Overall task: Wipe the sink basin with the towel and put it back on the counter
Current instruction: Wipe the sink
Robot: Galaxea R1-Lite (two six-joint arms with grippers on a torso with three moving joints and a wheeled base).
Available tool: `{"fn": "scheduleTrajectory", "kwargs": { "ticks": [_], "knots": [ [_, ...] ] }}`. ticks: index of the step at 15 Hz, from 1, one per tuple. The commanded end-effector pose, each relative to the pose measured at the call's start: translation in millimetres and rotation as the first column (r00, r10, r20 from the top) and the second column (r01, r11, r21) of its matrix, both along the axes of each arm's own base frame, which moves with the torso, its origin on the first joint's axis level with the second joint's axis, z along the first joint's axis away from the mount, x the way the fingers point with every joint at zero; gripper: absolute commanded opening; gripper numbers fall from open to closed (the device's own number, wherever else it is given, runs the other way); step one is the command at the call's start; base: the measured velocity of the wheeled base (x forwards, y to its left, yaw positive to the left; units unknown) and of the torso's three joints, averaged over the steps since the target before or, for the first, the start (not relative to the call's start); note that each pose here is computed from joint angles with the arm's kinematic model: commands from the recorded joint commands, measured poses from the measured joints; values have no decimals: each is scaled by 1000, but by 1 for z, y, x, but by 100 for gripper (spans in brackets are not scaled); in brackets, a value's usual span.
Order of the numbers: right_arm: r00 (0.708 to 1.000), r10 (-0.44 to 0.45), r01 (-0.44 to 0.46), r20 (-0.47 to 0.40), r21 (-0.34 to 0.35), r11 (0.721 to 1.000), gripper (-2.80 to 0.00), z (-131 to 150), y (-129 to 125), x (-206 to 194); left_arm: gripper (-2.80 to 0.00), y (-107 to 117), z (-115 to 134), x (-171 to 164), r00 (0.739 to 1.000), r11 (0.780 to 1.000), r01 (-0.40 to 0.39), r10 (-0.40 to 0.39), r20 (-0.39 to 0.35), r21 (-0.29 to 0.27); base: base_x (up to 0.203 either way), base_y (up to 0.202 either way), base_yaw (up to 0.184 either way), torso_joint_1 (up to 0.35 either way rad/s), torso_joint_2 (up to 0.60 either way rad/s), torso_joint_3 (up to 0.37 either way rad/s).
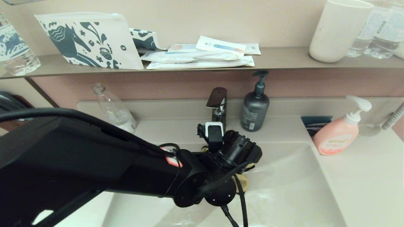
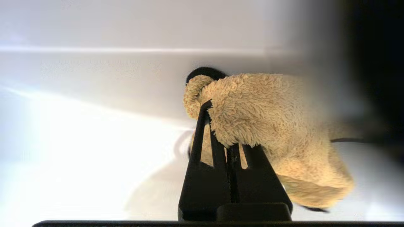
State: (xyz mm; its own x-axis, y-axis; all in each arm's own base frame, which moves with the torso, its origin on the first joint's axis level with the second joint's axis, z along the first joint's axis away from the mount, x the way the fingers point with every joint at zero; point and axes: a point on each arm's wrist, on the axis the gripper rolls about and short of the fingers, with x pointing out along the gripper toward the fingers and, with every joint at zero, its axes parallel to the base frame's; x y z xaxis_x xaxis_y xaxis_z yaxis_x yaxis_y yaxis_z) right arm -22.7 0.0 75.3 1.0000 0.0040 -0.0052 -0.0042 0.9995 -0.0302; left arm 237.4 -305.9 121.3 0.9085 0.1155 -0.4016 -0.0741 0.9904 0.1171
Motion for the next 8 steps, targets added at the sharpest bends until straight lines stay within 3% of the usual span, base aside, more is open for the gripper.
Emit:
{"fn": "scheduleTrajectory", "kwargs": {
  "ticks": [1,8],
  "knots": [
    [1000,1,-1,-1,0,1000,-280,0,0,0,-280,11,-2,-2,1000,1000,-16,16,-4,11,0,0,0,0,0,0],
    [1000,1,-1,1,0,1000,-280,0,0,0,-280,64,-17,14,998,996,-66,64,28,64,0,0,0,0,0,0]
  ]
}}
